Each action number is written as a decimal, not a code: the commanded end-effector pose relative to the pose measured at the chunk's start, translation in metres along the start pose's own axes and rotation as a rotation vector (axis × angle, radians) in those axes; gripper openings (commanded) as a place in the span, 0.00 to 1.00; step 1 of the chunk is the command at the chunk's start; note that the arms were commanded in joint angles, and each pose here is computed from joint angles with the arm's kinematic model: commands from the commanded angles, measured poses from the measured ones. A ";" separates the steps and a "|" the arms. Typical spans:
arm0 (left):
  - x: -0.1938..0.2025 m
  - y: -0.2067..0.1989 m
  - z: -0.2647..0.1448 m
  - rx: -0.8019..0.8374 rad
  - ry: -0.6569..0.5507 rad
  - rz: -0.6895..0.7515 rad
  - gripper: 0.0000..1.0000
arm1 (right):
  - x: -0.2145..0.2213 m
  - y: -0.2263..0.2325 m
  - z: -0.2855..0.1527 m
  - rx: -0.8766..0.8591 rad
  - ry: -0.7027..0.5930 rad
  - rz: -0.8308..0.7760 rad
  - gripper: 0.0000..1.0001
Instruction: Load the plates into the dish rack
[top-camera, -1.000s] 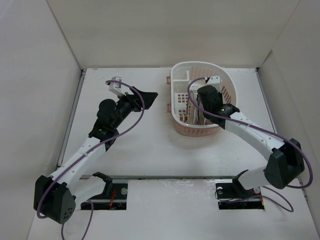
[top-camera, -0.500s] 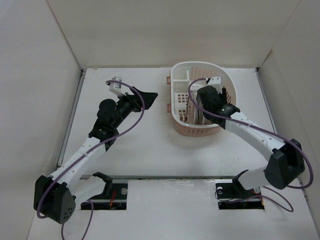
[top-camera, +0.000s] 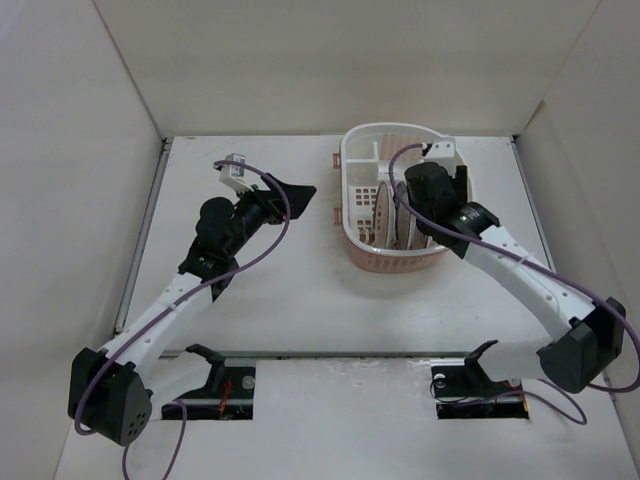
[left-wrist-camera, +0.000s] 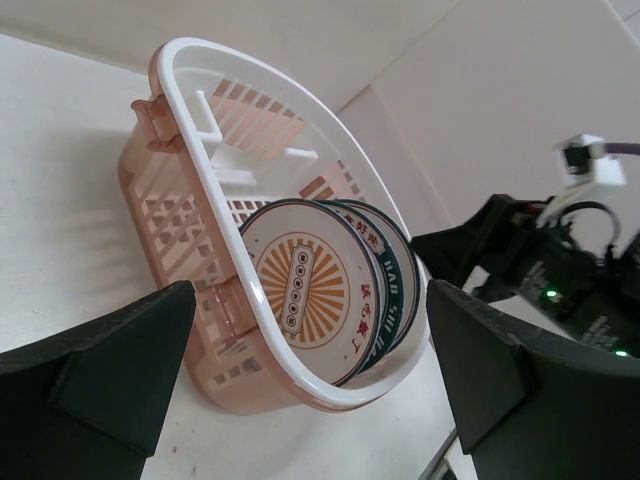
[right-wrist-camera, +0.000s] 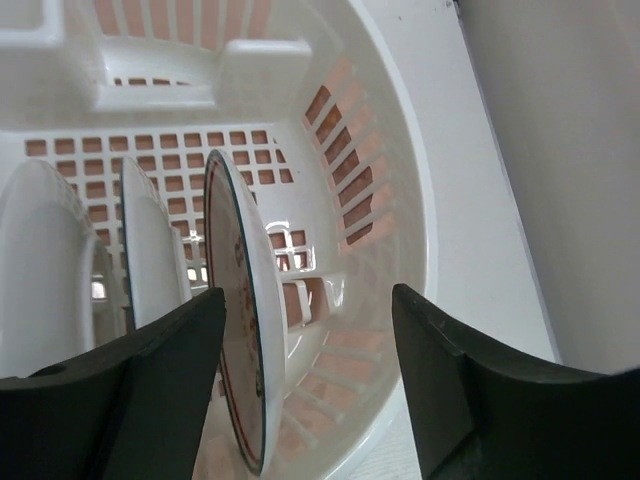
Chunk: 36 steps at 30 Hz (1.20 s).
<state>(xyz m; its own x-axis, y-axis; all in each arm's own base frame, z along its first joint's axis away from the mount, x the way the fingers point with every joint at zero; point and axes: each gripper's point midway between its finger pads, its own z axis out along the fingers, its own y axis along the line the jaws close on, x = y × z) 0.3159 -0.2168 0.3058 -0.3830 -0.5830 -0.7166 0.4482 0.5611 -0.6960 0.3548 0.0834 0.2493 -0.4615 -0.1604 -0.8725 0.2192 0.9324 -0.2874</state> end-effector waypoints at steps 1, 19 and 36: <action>-0.014 -0.013 0.002 0.036 -0.041 0.037 1.00 | -0.043 -0.015 -0.033 -0.039 -0.087 0.092 0.74; -0.105 -0.011 -0.073 -0.475 -0.179 0.160 1.00 | -0.045 -0.084 -0.195 -0.578 -0.271 0.368 1.00; -0.084 -0.019 -0.163 -0.397 -0.165 0.208 1.00 | -0.013 -0.153 -0.226 -0.539 -0.335 0.442 1.00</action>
<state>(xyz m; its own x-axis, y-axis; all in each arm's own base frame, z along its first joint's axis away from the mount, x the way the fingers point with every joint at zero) 0.2076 -0.0779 0.3842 -0.1344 -0.5467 -0.8265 0.1318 0.8168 -0.5617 0.1398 0.0260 0.3848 -0.1482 0.2292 -0.9620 -0.1802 0.9502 0.2541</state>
